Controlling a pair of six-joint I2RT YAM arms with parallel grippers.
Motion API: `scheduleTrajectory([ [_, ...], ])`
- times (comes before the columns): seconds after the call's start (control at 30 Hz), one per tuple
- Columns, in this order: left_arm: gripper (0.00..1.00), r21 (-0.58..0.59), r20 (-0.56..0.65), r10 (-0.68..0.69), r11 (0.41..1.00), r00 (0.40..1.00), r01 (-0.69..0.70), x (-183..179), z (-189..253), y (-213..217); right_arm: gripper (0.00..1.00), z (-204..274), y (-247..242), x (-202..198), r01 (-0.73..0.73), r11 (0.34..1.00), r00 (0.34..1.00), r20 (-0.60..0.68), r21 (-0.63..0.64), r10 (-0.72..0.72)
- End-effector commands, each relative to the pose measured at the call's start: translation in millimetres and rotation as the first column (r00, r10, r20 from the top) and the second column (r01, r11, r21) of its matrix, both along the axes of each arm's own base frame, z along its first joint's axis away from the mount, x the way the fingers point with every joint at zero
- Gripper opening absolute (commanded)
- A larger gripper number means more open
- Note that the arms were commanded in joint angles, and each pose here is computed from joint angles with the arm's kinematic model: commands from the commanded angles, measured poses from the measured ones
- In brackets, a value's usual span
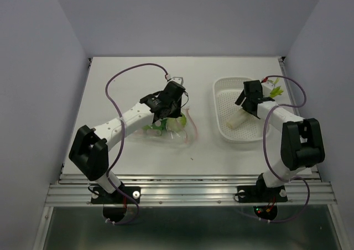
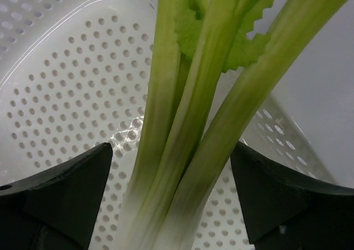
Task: Open the zip-top bag and remove the fake food
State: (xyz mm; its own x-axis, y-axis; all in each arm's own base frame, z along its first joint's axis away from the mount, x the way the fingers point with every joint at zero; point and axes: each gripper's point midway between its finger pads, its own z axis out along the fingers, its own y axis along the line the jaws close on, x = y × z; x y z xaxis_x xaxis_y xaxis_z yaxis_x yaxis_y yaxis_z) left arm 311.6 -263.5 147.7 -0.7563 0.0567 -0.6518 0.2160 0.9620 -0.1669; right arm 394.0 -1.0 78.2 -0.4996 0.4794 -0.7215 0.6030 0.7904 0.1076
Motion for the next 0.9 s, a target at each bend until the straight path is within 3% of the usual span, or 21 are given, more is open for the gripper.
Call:
scheduleTrajectory([
  [0.0,0.00,-0.060,0.074,0.025,0.998,0.997,-0.021,11,34,-4,0.69,27,0,30,-0.019,1.000,0.991,0.131,-0.004,0.020],
  [0.13,0.00,-0.059,0.076,0.031,0.998,0.997,-0.027,10,38,-2,0.26,43,-8,32,-0.031,0.997,0.988,0.148,-0.071,0.042],
  [0.2,0.00,-0.065,0.087,0.039,0.997,0.995,-0.034,10,42,0,0.17,48,-9,28,-0.044,0.995,0.987,0.148,-0.087,0.057],
  [0.33,0.00,-0.086,0.109,0.035,0.996,0.993,-0.026,7,53,2,0.14,73,-4,26,-0.168,0.974,0.970,0.149,-0.153,0.191],
  [0.53,0.00,-0.091,0.119,0.029,0.996,0.993,-0.018,8,56,1,0.12,118,17,31,-0.444,0.862,0.879,0.067,-0.243,0.472],
  [0.7,0.00,-0.090,0.122,0.016,0.996,0.992,-0.005,9,58,-1,0.12,104,17,20,-0.595,0.766,0.803,-0.144,-0.244,0.578],
  [0.77,0.00,-0.086,0.127,0.012,0.996,0.992,-0.001,9,60,-1,0.12,89,9,18,-0.591,0.765,0.806,-0.210,-0.255,0.553],
  [0.87,0.00,-0.080,0.128,0.011,0.997,0.992,-0.001,9,61,0,0.11,65,8,8,-0.654,0.723,0.752,-0.305,-0.225,0.585],
])
